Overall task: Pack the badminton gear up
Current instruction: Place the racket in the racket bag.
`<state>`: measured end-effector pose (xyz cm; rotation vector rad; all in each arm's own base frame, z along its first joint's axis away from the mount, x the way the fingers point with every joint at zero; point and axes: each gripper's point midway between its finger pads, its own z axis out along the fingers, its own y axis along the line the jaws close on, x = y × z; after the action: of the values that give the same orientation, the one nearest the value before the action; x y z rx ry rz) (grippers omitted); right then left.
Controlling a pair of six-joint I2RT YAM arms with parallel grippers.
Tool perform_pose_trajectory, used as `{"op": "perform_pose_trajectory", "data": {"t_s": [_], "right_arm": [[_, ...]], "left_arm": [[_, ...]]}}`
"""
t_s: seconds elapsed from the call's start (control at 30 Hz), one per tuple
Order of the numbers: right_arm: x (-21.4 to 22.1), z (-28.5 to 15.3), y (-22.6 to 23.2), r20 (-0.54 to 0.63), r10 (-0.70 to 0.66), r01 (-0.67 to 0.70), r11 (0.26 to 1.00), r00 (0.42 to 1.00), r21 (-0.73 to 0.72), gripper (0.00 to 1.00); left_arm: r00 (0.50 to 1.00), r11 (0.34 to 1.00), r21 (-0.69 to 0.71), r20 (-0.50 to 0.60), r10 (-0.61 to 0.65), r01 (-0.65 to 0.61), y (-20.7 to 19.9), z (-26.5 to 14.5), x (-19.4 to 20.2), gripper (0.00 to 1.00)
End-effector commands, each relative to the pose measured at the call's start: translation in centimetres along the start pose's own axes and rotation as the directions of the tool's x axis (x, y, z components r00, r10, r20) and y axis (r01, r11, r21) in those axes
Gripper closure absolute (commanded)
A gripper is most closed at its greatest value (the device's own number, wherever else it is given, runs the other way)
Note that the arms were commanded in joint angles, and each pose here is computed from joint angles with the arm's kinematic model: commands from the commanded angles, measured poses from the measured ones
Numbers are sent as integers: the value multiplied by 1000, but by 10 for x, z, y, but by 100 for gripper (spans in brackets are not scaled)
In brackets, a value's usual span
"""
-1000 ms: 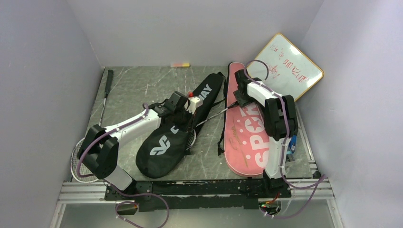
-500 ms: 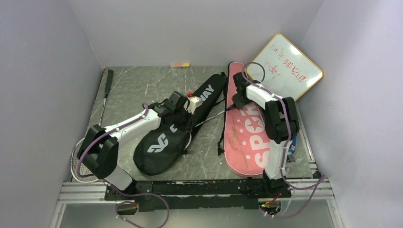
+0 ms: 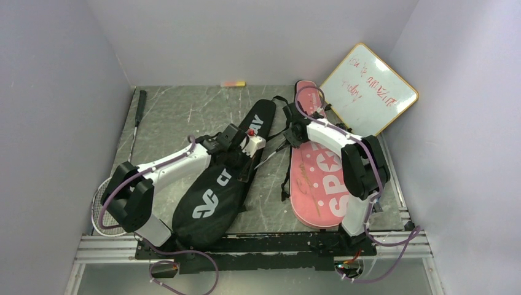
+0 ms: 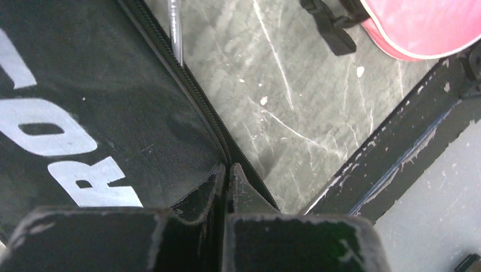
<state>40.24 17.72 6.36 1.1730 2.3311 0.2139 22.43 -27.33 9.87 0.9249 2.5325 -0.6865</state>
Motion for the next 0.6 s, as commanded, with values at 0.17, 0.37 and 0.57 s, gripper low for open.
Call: {"op": "perform_pose_trajectory", "data": {"t_s": [0.17, 0.37, 0.57], "right_arm": [[17, -23, -2, -44, -47, 43, 996, 998, -71, 86], [0, -42, -2, 24, -6, 9, 990, 1000, -138, 86], [-7, -51, -7, 57, 27, -17, 985, 998, -171, 84]], "left_arm": [[962, 962, 153, 192, 197, -227, -53, -14, -43, 95], [922, 906, 231, 247, 299, -355, -82, -26, -41, 90], [913, 937, 68, 258, 317, -344, -63, -27, -50, 52]]}}
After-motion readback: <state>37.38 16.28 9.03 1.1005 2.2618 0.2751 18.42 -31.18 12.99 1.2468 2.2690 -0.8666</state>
